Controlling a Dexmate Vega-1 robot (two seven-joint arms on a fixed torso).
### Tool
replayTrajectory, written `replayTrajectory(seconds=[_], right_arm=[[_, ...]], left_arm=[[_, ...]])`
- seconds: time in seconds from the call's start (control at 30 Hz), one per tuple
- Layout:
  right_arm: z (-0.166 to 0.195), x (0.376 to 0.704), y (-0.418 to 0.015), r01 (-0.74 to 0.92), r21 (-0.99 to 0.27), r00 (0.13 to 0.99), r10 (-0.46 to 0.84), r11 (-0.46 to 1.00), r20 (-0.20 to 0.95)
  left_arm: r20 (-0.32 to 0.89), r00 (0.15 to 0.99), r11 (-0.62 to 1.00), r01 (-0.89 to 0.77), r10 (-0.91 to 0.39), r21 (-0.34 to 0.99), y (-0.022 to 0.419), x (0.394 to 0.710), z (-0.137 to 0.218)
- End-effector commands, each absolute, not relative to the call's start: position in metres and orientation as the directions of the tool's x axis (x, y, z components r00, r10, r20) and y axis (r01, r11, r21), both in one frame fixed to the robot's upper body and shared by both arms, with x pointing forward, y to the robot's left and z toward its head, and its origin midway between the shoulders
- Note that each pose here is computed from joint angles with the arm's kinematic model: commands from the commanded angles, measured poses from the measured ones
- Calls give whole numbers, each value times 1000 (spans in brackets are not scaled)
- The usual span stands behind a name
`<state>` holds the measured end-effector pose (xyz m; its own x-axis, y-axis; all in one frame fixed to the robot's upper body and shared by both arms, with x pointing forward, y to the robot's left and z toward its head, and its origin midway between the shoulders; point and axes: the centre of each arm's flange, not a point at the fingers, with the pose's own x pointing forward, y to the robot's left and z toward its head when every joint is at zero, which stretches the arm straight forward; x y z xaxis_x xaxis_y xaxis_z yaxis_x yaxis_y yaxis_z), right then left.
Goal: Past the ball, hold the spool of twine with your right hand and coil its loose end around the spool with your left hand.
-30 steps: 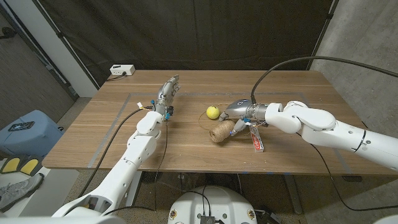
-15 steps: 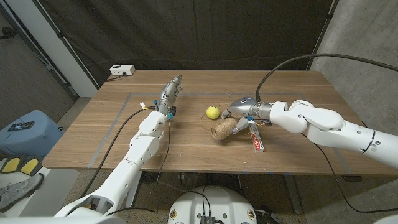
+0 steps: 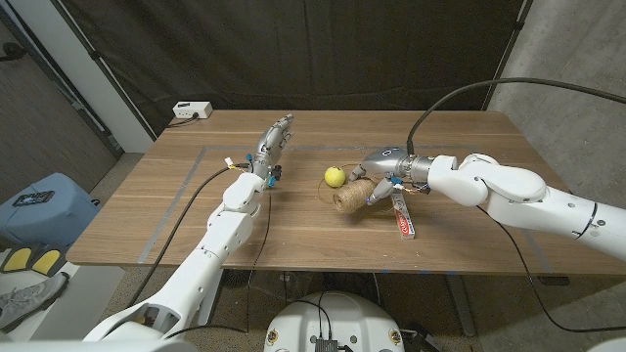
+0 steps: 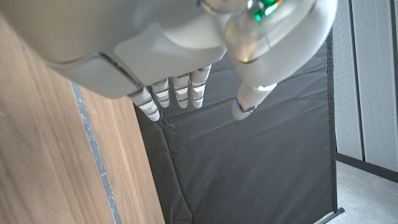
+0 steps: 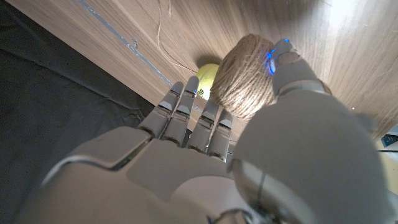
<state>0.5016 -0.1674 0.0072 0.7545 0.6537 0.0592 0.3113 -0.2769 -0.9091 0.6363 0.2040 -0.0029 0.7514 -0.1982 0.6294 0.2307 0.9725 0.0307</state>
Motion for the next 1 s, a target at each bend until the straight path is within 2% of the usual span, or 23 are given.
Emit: replayTrajectory(seconds=[0.03, 1.0], right_arm=[[17, 502, -169, 325, -914, 744, 662, -244, 89], [43, 489, -174, 351, -926, 710, 684, -137, 168]], left_arm=[[627, 743, 967, 241, -235, 77, 198, 639, 6], [600, 728, 944, 262, -331, 202, 185, 646, 21]])
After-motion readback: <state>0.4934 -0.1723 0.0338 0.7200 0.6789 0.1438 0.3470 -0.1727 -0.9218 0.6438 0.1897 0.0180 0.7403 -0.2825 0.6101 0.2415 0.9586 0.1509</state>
